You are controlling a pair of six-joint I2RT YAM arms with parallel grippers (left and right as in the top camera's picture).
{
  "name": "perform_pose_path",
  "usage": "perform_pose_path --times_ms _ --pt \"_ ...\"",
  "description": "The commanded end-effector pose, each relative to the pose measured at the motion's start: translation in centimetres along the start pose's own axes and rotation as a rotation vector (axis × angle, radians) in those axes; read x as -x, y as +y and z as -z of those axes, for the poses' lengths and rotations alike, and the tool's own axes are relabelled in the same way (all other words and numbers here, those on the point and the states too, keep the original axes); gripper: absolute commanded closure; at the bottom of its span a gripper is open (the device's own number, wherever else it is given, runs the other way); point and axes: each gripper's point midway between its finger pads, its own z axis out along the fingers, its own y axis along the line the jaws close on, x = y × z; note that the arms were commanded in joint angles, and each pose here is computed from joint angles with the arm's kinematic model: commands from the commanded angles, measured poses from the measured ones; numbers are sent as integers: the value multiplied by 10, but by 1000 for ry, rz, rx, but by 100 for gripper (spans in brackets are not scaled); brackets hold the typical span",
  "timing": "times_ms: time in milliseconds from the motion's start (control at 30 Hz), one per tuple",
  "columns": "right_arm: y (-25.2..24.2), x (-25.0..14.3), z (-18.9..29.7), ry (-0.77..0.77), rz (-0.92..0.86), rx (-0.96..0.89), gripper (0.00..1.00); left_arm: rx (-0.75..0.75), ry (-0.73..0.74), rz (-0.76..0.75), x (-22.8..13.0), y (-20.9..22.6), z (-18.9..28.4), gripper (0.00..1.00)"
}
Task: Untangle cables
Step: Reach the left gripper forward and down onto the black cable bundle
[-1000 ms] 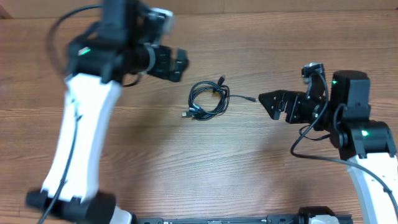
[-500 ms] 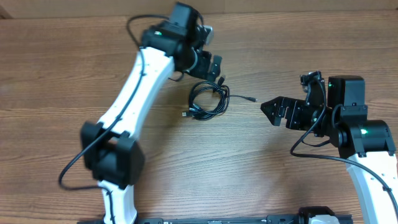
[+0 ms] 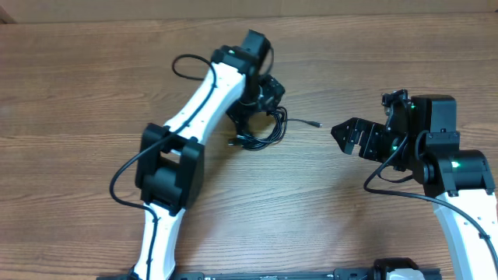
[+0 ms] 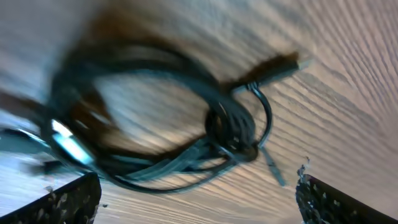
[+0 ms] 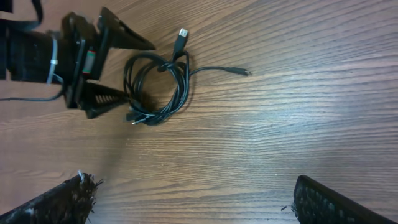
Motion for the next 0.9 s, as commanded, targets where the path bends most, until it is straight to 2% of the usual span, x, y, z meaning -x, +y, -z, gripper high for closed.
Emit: perform_pose_path --times_ms 0,367,533,833,867 --pt "3 8 9 -43 3 -8 0 -9 2 137 -19 -12 -9 0" --pt "-1 2 9 -21 -4 -27 0 47 -280 147 0 -6 -9 0" --pt "-4 1 9 -20 -7 -47 0 23 -265 156 5 -10 -8 0" --pt "-5 0 9 -13 -9 -50 0 -19 -330 161 17 -20 -5 0" --pt "-5 0 9 -13 -9 -50 0 -22 -332 161 18 -20 -5 4"
